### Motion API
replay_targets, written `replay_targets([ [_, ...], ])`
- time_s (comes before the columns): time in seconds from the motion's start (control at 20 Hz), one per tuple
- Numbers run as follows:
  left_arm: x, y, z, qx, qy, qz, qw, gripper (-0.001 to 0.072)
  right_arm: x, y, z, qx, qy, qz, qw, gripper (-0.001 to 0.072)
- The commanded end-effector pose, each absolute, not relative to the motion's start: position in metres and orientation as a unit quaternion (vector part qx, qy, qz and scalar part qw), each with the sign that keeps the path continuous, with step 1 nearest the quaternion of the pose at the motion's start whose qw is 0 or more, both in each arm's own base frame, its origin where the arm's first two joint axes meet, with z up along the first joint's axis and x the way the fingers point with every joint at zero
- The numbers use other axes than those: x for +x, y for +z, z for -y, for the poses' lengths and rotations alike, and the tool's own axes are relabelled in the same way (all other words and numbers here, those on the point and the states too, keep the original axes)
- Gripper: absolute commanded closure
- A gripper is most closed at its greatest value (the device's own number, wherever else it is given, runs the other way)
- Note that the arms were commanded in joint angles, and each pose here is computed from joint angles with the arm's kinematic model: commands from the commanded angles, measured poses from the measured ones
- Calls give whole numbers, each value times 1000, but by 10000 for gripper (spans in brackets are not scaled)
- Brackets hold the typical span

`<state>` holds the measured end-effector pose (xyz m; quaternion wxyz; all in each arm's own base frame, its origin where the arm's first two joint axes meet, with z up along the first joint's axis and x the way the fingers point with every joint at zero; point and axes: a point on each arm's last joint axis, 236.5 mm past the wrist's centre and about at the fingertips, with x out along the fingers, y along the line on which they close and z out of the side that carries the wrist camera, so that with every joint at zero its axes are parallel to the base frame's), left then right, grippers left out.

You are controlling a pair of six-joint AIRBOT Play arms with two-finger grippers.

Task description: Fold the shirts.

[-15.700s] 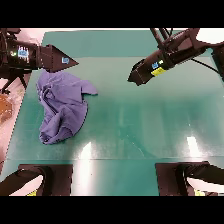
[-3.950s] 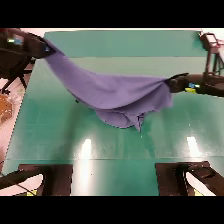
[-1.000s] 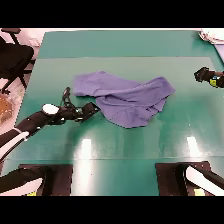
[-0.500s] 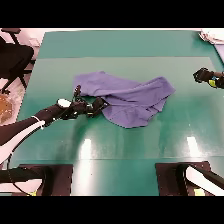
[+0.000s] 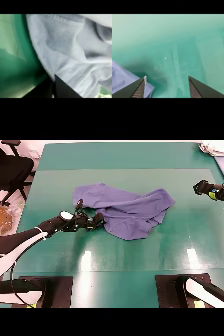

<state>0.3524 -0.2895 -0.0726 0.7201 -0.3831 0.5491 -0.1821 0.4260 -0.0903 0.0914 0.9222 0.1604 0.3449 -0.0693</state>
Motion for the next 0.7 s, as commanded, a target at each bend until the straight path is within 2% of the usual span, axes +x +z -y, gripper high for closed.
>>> replay_targets([
  [0.0, 355, -50, 286, -349, -213, -526, 746, 685, 414, 80, 91, 168, -68, -375, 909, 123],
  [0.25, 376, 16, 245, -327, -228, -451, 799, 685, 370, 27, 79, 214, -47, -502, 837, 124],
  [0.5, 391, 58, 204, -336, -215, -398, 826, 685, 380, -8, 21, 338, 43, -546, 766, 125],
  [0.65, 391, 59, 194, -326, -212, -399, 831, 685, 370, -36, -2, 321, 92, -591, 734, 127],
])
